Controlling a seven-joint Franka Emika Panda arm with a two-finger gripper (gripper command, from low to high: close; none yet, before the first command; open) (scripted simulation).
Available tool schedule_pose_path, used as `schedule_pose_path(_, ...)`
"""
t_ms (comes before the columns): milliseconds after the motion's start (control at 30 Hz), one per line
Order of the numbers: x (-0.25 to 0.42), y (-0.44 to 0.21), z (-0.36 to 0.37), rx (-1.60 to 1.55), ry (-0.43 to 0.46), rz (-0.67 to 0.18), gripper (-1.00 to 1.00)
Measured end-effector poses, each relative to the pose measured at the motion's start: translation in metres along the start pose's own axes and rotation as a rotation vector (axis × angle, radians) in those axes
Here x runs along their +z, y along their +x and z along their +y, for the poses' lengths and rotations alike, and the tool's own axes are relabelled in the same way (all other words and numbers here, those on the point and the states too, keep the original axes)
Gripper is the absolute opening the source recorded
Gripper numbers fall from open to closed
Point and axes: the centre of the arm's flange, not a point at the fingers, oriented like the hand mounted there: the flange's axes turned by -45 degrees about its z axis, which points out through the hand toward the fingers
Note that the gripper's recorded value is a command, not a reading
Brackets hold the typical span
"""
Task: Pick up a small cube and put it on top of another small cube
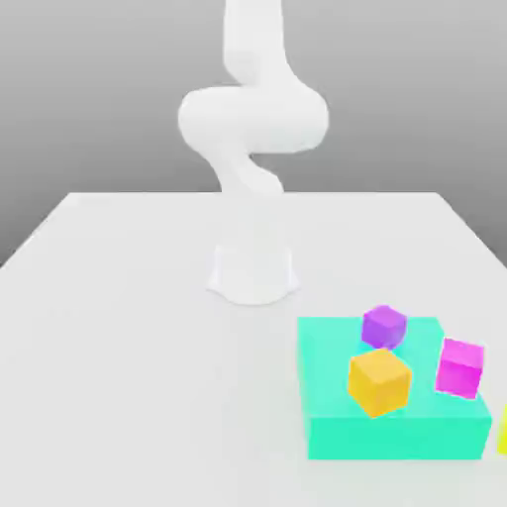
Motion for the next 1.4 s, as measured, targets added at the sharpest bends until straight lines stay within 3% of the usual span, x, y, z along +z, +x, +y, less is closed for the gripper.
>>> schedule_pose_path(467, 0.227, -0.055, -0.160, -0.486, 0.122, -0.324, 0.00)
schedule_pose_path(967, 0.374, -0.269, -0.333, -0.997, 0.410, -0.615, 0.00)
schedule_pose_path(1100, 0.411, -0.316, -0.346, -1.029, 0.438, -0.635, 0.00)
schedule_pose_path(1133, 0.422, -0.327, -0.346, -1.031, 0.438, -0.635, -1.00)
schedule_pose_path(1400, 0.417, -0.323, -0.347, -1.032, 0.439, -0.635, -1.00)
